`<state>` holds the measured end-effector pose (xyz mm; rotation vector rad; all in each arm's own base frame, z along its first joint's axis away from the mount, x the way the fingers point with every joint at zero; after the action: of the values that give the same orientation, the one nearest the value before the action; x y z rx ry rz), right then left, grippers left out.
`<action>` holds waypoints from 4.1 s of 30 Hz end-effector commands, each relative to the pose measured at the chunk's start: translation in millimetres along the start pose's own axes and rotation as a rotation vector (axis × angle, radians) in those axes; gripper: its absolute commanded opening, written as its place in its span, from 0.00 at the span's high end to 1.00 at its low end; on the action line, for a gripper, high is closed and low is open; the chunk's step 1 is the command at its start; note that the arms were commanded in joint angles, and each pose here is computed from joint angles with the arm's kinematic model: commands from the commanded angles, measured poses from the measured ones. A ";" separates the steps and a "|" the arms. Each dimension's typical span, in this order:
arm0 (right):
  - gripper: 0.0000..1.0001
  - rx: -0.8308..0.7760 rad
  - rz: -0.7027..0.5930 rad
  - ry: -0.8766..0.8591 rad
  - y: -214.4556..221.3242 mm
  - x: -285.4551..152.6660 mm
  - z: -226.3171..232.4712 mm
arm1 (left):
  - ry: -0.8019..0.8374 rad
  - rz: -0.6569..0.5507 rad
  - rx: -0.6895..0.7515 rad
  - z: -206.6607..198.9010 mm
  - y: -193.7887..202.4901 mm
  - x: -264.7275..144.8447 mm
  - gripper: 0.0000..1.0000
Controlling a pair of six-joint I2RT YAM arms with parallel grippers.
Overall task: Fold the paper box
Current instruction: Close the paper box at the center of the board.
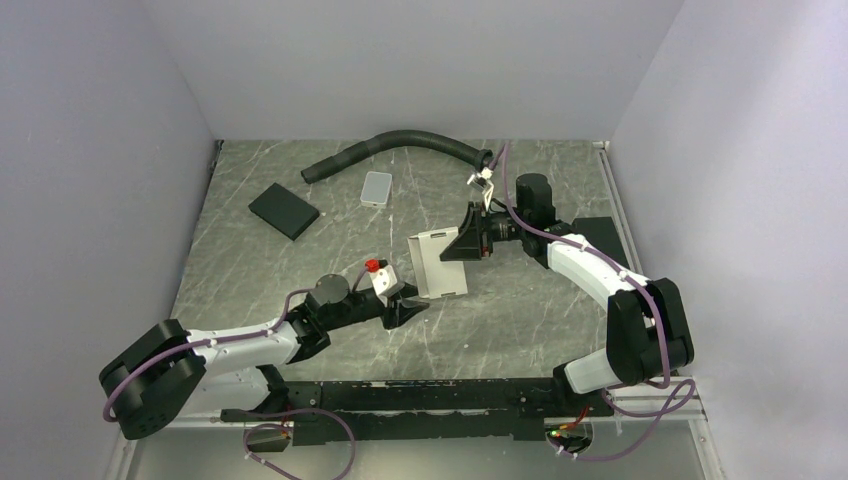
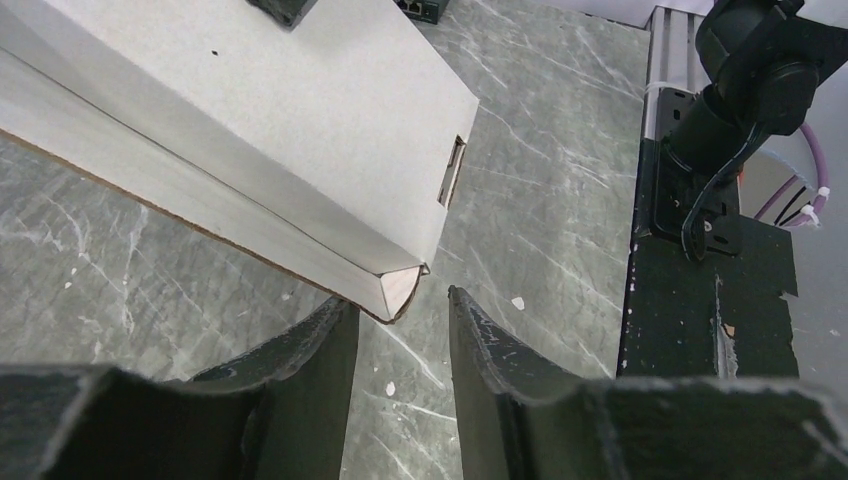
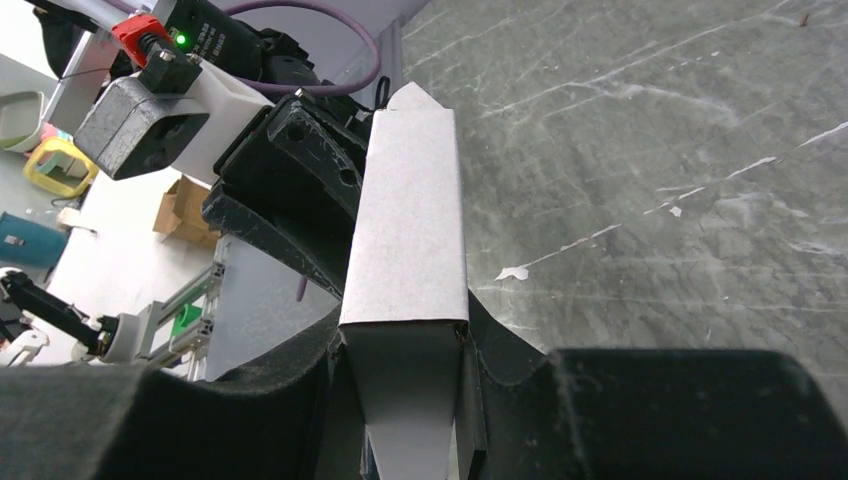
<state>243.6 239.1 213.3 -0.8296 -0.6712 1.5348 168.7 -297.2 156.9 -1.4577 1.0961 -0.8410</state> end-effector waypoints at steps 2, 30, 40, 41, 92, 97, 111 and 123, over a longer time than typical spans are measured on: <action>1.00 -0.111 -0.037 0.116 -12.1 1.4 -21.9 | 0.165 -0.127 0.037 -30.7 -48.8 7.1 0.55; 1.00 -0.055 -0.061 0.284 -7.9 -2.3 -47.5 | -0.059 -0.176 -0.426 -8.5 -76.0 19.2 0.21; 1.00 -0.044 -0.060 0.323 -7.1 -3.8 -53.5 | -0.080 -0.152 -0.597 -10.0 -84.7 25.1 0.18; 1.00 -0.044 -0.061 0.326 -7.2 -4.0 -53.7 | -0.074 -0.149 -0.610 -11.0 -84.3 26.1 0.18; 1.00 0.044 -0.093 0.340 10.1 9.3 -62.7 | 0.015 -0.212 -1.164 12.4 -85.3 45.1 0.58; 1.00 0.039 -0.096 0.335 9.9 10.4 -61.2 | -0.016 -0.212 -1.233 23.9 -76.4 45.2 0.58; 1.00 0.049 -0.067 0.331 18.9 20.4 -62.1 | -0.024 -0.188 -1.197 33.7 -77.6 60.1 0.69; 1.00 0.021 -0.017 0.332 28.9 24.7 -67.2 | -0.026 -0.202 -1.216 43.4 -69.0 47.0 0.62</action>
<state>288.7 253.4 164.0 -0.9889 -0.4206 1.2897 223.2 -324.1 129.9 -2.4782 1.5414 0.2648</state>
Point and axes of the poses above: each gripper's point midway between its finger pads, its own x axis out along the fingers, its own z axis along the line the jaws close on, y = z × x, the point moved 2 cm from there along -x, back along the fingers, and after that the axes turned 6 degrees about -x, right-handed, at the moved point
